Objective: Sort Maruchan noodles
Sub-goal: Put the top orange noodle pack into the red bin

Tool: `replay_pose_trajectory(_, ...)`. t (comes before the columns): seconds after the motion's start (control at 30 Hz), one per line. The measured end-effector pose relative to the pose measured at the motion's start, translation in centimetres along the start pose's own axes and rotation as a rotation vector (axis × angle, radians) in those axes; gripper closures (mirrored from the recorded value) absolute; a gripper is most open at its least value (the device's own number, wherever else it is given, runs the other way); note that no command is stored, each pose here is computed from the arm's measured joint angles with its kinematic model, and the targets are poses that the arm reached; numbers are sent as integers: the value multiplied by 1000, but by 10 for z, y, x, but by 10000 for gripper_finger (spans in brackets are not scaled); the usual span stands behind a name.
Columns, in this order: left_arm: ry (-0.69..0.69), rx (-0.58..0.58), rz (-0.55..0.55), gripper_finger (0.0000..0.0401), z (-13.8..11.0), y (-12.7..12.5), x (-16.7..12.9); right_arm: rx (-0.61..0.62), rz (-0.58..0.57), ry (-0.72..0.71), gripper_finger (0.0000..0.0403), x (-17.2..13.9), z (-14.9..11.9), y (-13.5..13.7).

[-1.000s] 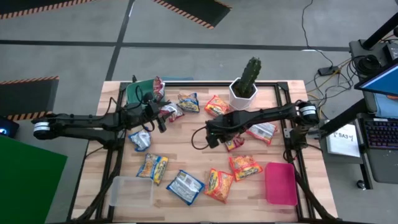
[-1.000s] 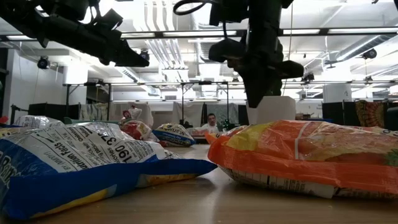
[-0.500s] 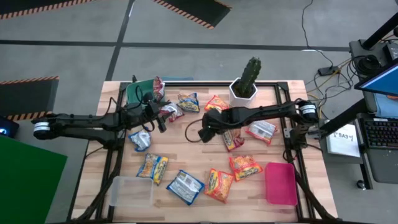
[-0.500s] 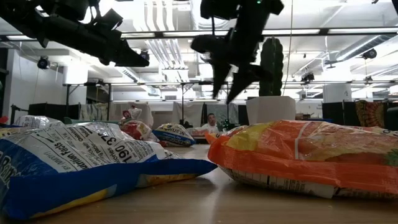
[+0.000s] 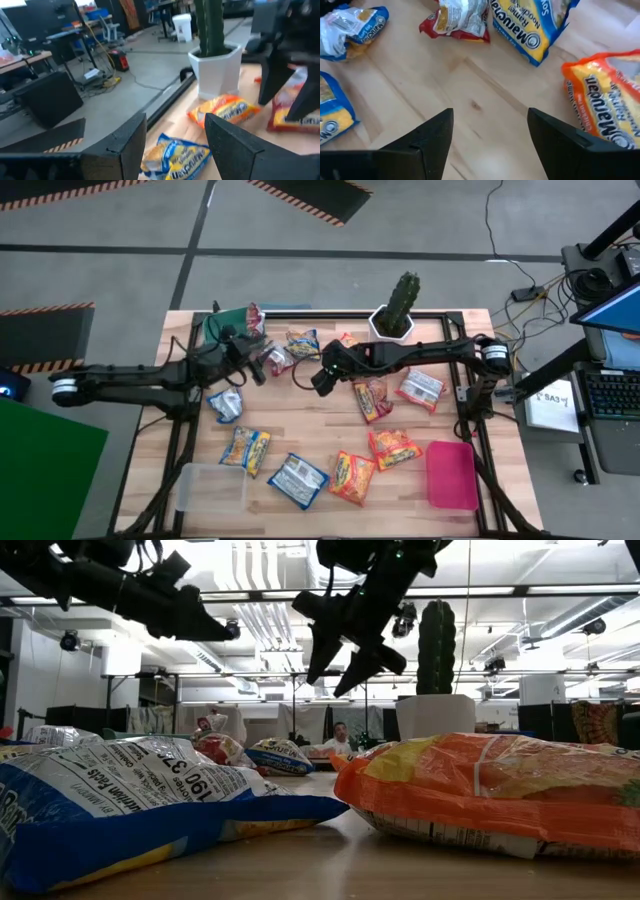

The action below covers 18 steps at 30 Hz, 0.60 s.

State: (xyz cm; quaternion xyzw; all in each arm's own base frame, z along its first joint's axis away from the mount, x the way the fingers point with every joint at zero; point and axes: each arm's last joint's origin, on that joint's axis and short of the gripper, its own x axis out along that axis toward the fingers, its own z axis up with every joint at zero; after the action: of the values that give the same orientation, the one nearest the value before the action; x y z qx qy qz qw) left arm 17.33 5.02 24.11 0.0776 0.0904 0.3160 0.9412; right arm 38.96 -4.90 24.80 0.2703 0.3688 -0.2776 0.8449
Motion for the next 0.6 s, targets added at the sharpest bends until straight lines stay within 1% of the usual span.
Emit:
replay_pose_trajectory(0.17,-63,-29,1,216,8,6,-10,5,50,-58,172,0,4,7)
replay_pose_trajectory(0.3,-84,-37,4,216,10,8,-15,-28,104,-116,172,3,6,16)
replay_pose_trajectory(0.5,-96,-38,3,216,11,9,-17,-74,94,-104,172,4,5,15)
replay_pose_trajectory(0.6,-95,-25,3,216,11,9,-17,-58,130,-95,172,3,6,17)
